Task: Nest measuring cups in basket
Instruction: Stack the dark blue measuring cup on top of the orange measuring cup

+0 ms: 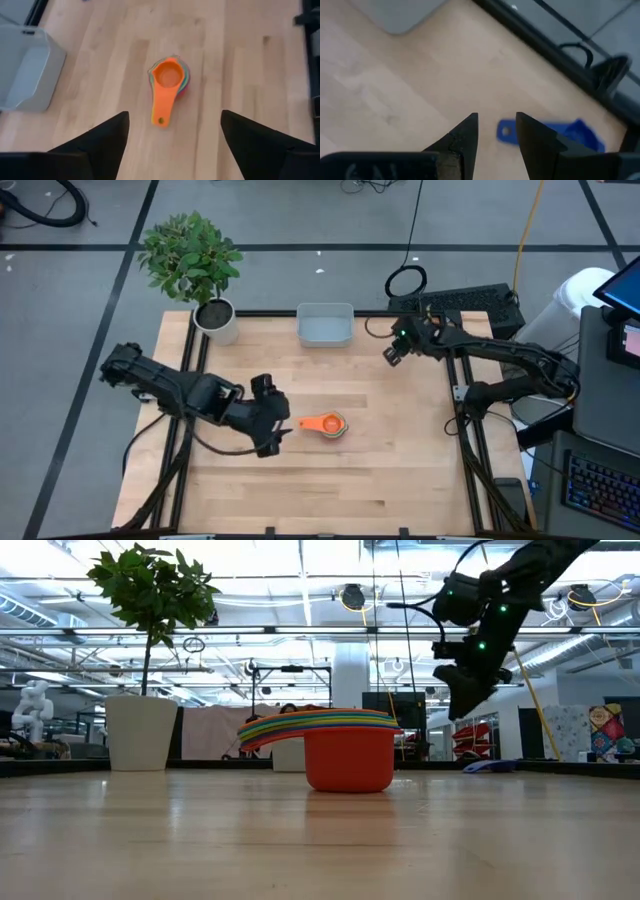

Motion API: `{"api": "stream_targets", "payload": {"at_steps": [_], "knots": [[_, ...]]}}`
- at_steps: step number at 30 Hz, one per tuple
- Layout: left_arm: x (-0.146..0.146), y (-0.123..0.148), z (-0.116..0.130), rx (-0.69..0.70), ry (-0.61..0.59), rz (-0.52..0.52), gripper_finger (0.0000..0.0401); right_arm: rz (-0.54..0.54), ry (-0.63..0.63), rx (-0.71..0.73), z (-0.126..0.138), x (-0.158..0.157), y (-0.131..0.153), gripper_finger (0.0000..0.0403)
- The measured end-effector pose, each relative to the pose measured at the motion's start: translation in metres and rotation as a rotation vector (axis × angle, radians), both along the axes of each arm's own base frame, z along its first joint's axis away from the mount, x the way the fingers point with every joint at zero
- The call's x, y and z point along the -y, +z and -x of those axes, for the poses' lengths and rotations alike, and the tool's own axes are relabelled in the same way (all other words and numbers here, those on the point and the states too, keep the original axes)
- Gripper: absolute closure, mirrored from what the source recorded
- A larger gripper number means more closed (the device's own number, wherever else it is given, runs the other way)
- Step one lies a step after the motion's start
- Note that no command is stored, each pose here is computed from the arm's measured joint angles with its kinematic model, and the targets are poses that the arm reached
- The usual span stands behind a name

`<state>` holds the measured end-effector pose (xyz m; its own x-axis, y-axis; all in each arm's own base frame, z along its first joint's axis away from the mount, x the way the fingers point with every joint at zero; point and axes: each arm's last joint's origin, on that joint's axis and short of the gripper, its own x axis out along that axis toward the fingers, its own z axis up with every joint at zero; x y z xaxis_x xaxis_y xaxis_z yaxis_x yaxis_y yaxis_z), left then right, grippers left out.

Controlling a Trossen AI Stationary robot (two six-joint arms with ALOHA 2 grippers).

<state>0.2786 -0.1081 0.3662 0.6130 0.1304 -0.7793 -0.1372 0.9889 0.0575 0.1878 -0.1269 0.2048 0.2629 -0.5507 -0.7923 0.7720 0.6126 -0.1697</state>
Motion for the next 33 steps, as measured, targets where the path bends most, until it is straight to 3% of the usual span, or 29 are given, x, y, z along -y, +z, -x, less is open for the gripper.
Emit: {"api": "stream_targets", "payload": {"at_steps": [6, 10, 17, 25, 33], "knots": [[0.013, 0.006, 0.008, 0.027, -0.087, -0.017, 0.0103, 0.062, 0.227, -0.123, -0.009, 0.008, 0.016, 0.0277], [0.018, 0.005, 0.011, 0.028, -0.101, -0.025, 0.0106, 0.017, 0.311, -0.290, -0.012, 0.014, 0.019, 0.0275], [0.027, 0.006, 0.016, 0.033, -0.117, -0.024, 0.0091, -0.119, 0.334, -0.591, -0.013, 0.040, 0.006, 0.0229], [0.039, 0.004, 0.026, 0.011, -0.124, -0.003, 0.0078, -0.224, 0.408, -0.716, -0.008, 0.061, -0.018, 0.0183], [0.048, 0.003, 0.034, -0.007, -0.125, 0.015, 0.0101, -0.333, 0.363, -0.768, 0.003, 0.078, -0.040, 0.0177]]}}
